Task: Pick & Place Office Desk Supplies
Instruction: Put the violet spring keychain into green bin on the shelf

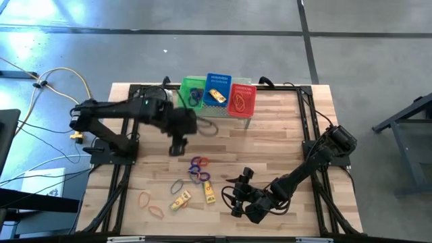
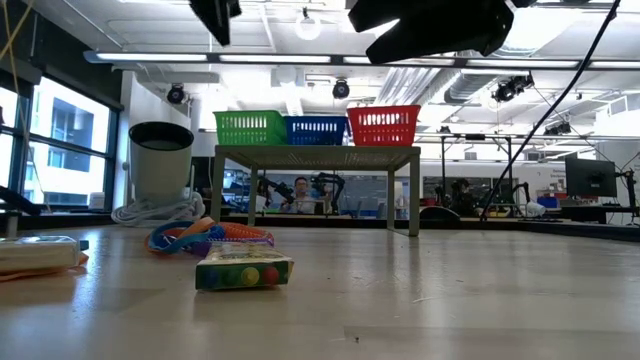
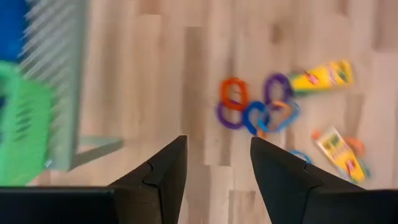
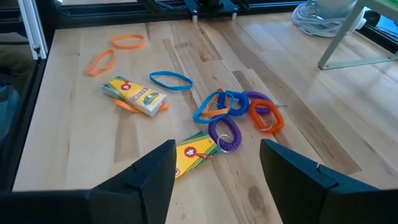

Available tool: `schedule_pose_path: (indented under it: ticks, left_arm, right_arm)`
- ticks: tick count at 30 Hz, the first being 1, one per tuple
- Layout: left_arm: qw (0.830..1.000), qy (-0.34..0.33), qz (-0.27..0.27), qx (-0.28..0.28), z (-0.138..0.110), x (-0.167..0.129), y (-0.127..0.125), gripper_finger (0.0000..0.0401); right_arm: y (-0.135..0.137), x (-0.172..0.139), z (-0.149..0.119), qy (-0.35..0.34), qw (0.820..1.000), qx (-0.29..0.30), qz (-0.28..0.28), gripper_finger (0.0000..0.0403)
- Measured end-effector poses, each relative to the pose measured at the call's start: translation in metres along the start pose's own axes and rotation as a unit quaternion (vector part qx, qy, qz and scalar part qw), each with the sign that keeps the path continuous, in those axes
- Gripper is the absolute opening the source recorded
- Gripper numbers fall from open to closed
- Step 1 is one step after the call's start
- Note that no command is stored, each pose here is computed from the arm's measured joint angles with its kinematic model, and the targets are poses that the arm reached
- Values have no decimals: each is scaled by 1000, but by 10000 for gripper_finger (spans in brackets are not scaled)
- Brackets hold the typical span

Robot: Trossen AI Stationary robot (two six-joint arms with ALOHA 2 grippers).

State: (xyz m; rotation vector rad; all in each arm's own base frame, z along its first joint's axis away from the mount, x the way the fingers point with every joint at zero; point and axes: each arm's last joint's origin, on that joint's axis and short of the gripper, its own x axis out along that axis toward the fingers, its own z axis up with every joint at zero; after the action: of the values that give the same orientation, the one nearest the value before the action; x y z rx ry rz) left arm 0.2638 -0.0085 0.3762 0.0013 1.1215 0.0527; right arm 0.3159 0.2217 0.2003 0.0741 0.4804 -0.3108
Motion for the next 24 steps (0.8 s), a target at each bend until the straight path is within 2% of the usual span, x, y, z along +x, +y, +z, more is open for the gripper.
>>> schedule_pose_path:
  ticks: [7,11,16,19,24]
  left_arm:
    - [993,19,-60,97,-8,16,-31,169]
    - [993,24,-61,97,-13,37,-32,169]
    - [994,18,-58,87,-23,78,-29,169]
    - [991,11,-80,108,-33,103,-25,169]
    - [992,-12,-105,62,-47,136,-6,169]
  right_arm:
    - [0,0,0,-1,1000,-1,1,220]
    - [1,0,0,3,1000,-2,7,220]
    - [1,0,0,5,1000,-4,10,220]
    - [2,-1,-1,8,1000,-5,12,220]
    - [2,-2,-2,8,1000,-3,14,220]
